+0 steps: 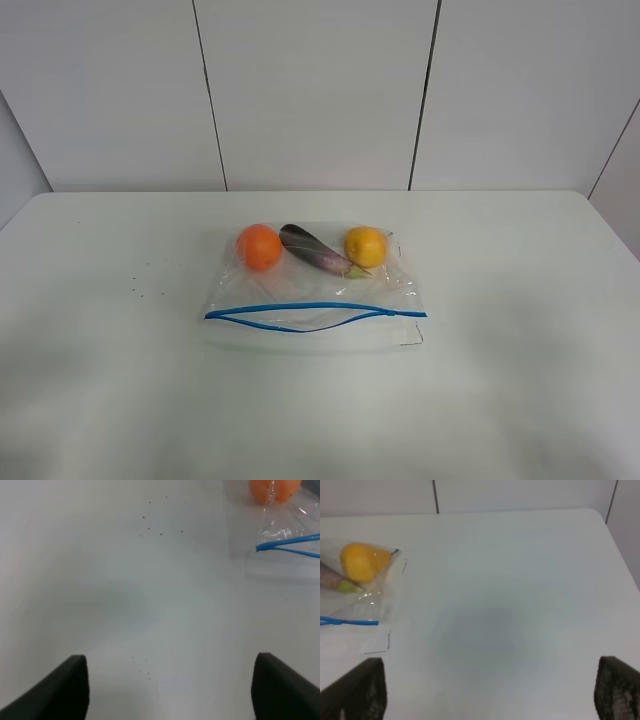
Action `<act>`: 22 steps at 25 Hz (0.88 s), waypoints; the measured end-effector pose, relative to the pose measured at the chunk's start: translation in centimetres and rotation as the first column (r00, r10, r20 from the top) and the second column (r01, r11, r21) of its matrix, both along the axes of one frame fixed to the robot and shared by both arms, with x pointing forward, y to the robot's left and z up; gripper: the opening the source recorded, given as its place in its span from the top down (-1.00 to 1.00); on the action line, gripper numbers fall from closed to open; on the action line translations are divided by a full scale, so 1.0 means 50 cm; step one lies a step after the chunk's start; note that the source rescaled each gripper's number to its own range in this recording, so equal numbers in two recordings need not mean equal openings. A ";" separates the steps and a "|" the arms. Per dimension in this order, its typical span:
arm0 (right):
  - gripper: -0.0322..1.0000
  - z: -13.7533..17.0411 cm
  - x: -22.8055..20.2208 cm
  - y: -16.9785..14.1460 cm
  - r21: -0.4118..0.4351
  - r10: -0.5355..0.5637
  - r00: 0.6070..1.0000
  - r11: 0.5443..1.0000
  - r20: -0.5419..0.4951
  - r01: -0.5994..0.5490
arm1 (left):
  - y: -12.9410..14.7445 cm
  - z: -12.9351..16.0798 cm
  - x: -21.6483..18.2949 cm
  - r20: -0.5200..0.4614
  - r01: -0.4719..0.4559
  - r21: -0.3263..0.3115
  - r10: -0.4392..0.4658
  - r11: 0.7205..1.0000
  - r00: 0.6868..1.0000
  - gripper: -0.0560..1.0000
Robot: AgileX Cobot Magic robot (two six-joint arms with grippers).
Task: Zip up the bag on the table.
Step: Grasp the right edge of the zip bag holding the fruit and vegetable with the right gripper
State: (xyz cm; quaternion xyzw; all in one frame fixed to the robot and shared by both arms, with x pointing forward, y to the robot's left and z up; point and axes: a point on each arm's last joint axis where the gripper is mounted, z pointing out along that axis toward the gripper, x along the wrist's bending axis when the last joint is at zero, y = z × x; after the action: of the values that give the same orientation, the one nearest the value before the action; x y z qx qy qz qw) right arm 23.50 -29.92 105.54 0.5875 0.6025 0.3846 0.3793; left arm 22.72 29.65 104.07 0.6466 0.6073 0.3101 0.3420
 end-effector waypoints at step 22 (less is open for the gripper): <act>-0.71 0.030 0.136 0.004 -0.002 0.002 0.946 1.000 -0.324 -0.003 | 0.000 0.000 0.000 0.000 0.000 0.000 0.000 1.000 1.000 -0.91</act>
State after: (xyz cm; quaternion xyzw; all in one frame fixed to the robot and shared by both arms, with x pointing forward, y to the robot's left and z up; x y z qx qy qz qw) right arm 30.33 -29.69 107.06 0.6414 0.6578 0.2827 0.2756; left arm 22.72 29.65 104.07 0.6466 0.6073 0.3101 0.3420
